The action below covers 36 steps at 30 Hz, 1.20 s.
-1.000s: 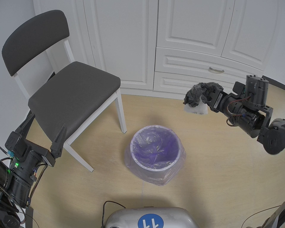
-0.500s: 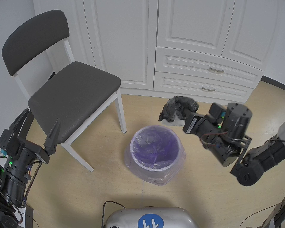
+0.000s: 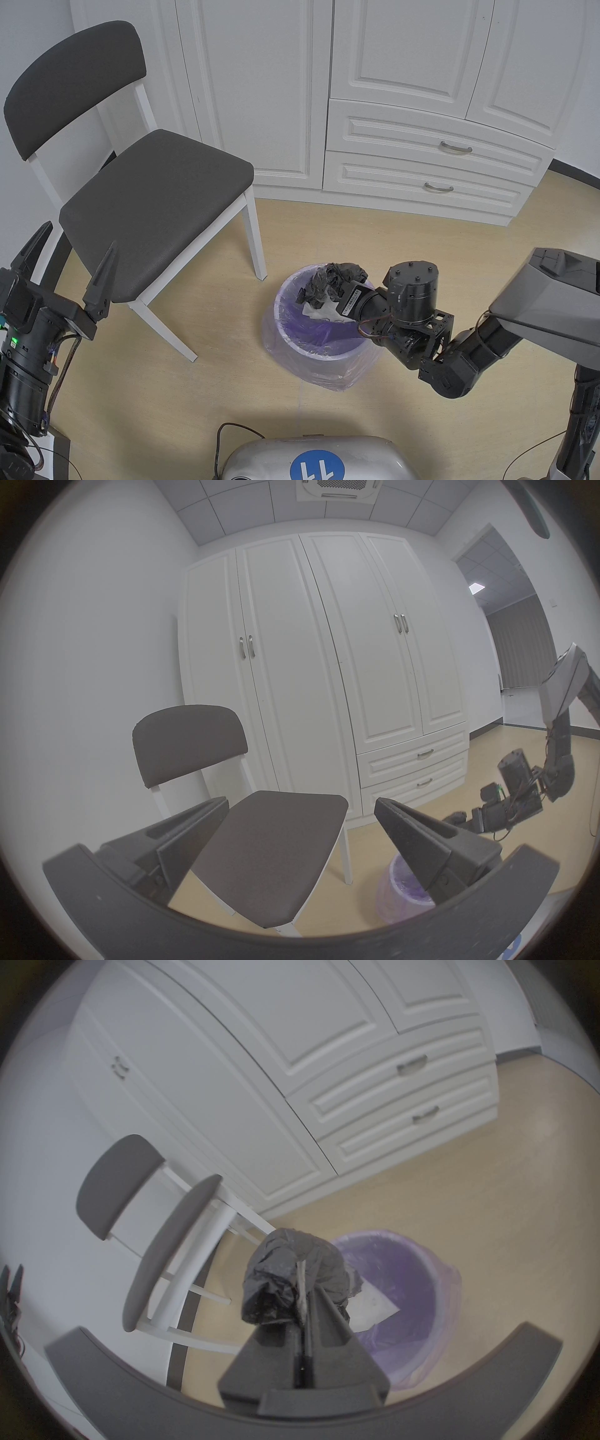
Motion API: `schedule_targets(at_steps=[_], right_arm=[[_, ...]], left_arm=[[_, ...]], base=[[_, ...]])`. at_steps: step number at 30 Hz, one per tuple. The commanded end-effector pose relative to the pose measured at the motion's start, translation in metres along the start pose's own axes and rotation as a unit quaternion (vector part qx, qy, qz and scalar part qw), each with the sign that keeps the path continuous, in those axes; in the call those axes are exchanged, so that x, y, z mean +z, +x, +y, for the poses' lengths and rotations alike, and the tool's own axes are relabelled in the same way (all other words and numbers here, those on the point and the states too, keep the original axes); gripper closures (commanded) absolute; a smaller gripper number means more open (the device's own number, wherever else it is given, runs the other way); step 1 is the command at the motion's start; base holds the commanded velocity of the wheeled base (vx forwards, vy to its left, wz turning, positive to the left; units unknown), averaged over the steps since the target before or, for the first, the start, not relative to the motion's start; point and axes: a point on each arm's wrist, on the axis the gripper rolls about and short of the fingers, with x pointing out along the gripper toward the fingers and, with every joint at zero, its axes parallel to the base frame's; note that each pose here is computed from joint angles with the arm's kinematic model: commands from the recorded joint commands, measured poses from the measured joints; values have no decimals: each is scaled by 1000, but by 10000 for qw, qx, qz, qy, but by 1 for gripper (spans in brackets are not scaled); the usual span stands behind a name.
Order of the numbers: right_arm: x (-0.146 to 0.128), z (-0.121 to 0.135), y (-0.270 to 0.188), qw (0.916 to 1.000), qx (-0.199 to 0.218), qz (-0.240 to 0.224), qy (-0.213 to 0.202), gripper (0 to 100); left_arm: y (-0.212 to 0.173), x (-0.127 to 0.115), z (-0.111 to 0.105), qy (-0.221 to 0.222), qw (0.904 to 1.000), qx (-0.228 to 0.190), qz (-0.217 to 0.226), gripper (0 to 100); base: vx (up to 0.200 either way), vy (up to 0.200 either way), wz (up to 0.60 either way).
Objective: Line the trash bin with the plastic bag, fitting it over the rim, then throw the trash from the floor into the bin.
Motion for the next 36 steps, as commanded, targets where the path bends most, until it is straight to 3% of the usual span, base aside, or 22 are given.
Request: schedule_targets(at_steps=[1, 12, 21, 24, 29, 36], right_arm=[[-10, -16, 23, 9985, -324, 301, 321, 100], [-33, -40, 43, 9959, -647, 524, 349, 100], [-56, -50, 45, 9936, -588, 920, 284, 100], [-64, -52, 60, 9954, -528, 681, 413, 100], [-66, -53, 85, 9960, -413, -236, 755, 100], [-66, -52, 87, 9954, -436, -363, 778, 100]], left_arm=[[-1, 1, 1, 27, 10000, 27, -30, 0], [-2, -1, 1, 49, 10000, 14, 18, 0], [-2, -3, 0, 54, 10000, -15, 68, 0], [-2, -4, 0, 42, 9999, -26, 95, 0], [-1, -6, -1, 48, 9999, -47, 148, 0], [-2, -8, -2, 77, 9997, -70, 201, 0]], base=[[0, 0, 0], [0, 0, 0], [0, 0, 0], [0, 0, 0], [0, 0, 0], [0, 0, 0]])
